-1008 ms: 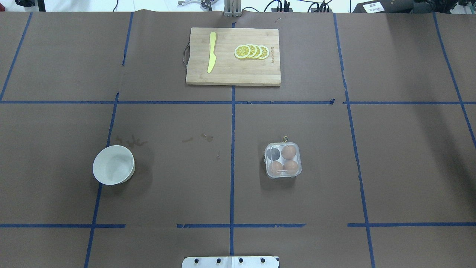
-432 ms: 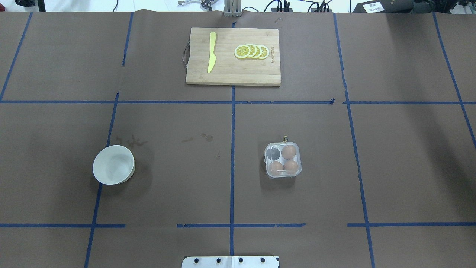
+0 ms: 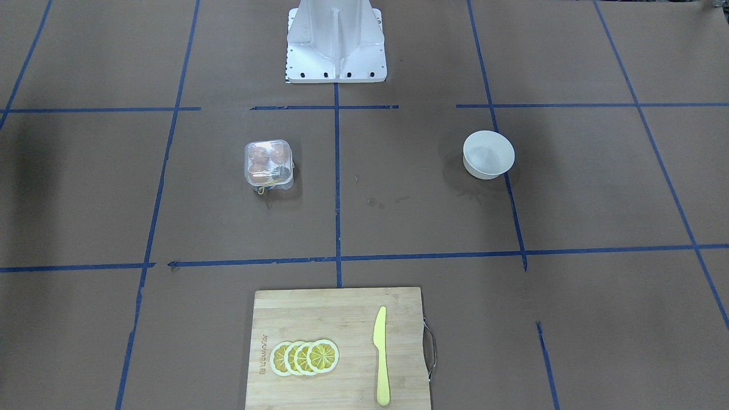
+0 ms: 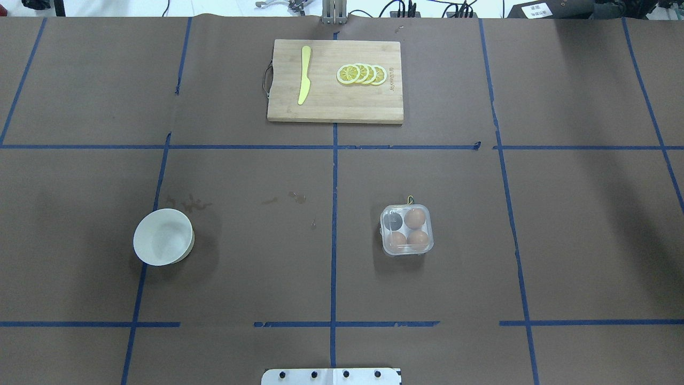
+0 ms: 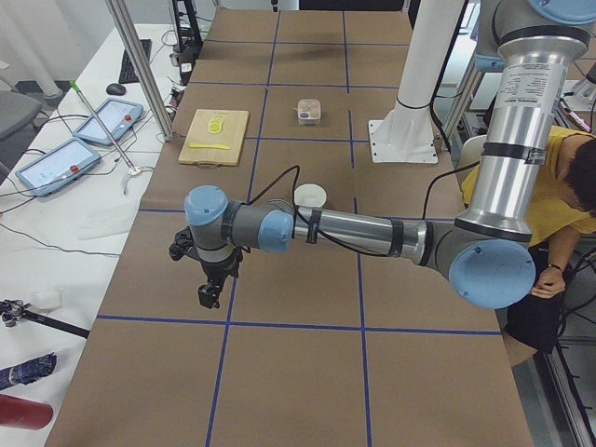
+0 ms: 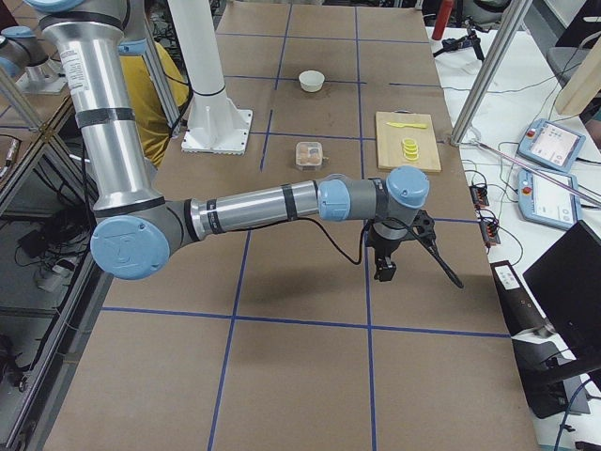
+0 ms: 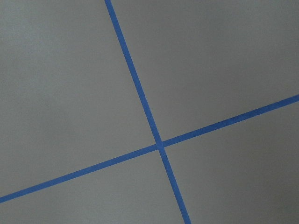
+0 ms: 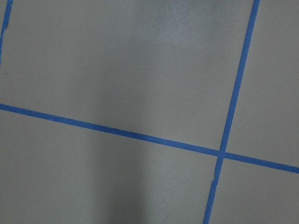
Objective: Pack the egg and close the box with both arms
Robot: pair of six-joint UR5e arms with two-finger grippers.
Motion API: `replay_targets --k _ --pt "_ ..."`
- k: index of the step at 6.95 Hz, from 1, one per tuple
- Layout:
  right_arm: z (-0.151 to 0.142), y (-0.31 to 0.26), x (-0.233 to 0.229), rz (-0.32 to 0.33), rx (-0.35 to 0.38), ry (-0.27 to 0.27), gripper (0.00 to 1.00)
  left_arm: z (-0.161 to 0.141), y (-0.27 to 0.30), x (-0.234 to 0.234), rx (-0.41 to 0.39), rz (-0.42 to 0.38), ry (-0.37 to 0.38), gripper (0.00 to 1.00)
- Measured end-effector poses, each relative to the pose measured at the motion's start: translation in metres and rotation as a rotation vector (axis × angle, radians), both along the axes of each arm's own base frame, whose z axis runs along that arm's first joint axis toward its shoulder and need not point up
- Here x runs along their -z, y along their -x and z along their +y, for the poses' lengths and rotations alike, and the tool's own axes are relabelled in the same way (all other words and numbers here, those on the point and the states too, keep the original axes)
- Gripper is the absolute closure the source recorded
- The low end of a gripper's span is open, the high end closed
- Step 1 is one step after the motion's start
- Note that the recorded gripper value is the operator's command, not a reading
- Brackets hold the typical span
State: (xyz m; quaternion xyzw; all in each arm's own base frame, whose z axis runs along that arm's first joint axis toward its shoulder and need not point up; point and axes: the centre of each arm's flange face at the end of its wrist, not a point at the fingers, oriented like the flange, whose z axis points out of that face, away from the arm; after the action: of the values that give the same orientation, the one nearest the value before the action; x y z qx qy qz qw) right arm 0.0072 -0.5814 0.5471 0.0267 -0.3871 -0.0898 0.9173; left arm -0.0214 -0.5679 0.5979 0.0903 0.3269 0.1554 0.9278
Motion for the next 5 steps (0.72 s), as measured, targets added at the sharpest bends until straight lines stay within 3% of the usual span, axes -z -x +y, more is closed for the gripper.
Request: replay_targets --k 5 --pt "0.0 -0.019 0.008 0.012 -0.032 0.048 0.0 0.004 0.001 -0.003 0.005 0.001 0.005 0.0"
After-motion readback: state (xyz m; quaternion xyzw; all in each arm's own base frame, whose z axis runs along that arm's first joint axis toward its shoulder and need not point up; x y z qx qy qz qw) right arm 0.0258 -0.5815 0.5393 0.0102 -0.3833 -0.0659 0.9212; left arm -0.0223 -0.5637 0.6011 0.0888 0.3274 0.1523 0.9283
